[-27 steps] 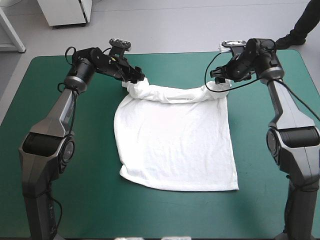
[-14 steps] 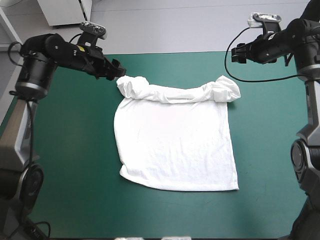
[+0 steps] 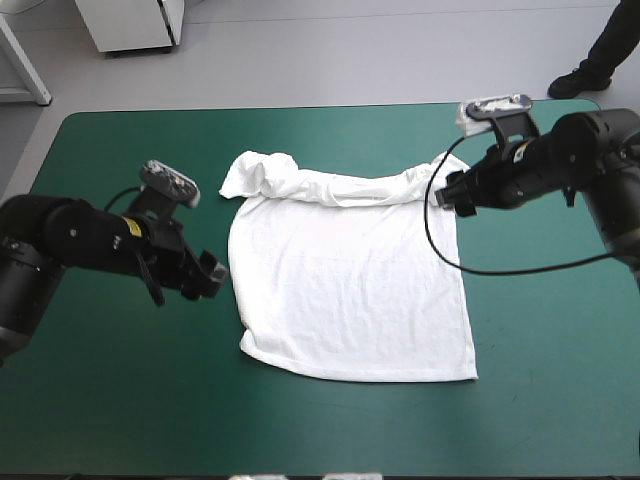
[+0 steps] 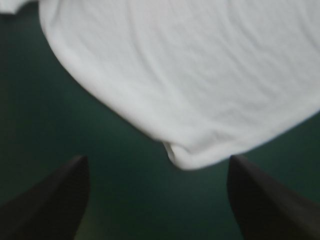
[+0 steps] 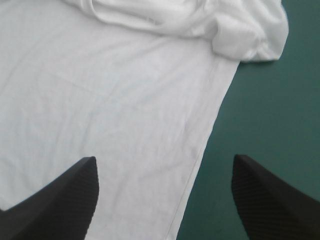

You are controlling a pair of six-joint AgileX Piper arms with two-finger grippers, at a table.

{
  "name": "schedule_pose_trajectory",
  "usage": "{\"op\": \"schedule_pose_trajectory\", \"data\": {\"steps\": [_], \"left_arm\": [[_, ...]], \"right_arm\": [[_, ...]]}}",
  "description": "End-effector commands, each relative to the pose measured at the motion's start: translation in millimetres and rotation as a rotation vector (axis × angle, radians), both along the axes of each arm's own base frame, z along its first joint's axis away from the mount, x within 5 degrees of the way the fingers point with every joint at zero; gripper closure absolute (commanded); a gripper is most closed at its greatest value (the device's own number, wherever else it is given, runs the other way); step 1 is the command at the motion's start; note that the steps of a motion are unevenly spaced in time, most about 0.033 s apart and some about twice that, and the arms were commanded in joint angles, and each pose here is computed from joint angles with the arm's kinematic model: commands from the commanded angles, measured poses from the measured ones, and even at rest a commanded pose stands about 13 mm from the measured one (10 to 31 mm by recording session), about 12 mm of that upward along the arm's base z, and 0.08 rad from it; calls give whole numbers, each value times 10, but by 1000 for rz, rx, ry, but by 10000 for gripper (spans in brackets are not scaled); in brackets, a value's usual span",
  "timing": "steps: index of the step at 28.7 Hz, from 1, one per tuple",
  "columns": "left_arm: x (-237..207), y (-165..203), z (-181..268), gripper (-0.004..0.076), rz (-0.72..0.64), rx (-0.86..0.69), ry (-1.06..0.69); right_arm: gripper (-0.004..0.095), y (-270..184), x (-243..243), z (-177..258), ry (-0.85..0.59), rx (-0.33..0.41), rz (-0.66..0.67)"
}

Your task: Fold the cloth

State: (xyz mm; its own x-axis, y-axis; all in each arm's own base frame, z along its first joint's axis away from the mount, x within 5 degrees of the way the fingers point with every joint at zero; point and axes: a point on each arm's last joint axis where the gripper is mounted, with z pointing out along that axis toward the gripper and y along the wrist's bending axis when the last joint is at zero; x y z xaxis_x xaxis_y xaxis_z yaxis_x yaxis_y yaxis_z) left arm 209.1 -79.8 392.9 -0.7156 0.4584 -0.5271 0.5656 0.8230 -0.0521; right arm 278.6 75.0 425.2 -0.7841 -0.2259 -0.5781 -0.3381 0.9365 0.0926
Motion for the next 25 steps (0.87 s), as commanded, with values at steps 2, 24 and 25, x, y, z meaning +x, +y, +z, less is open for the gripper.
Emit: {"op": "schedule_pose_trajectory", "data": {"steps": [2, 24, 25], "left_arm": [[-148, -105, -323, 168, -15, 36, 106], [498, -582, -1845, 180, -78, 167, 327], [506, -602, -1880, 197, -82, 155, 340]], "right_arm": [[206, -4, -343, -75, 18, -17, 11], [270, -65, -463, -420, 77, -198, 40], [280, -22, -476, -459, 79, -220, 62]]}}
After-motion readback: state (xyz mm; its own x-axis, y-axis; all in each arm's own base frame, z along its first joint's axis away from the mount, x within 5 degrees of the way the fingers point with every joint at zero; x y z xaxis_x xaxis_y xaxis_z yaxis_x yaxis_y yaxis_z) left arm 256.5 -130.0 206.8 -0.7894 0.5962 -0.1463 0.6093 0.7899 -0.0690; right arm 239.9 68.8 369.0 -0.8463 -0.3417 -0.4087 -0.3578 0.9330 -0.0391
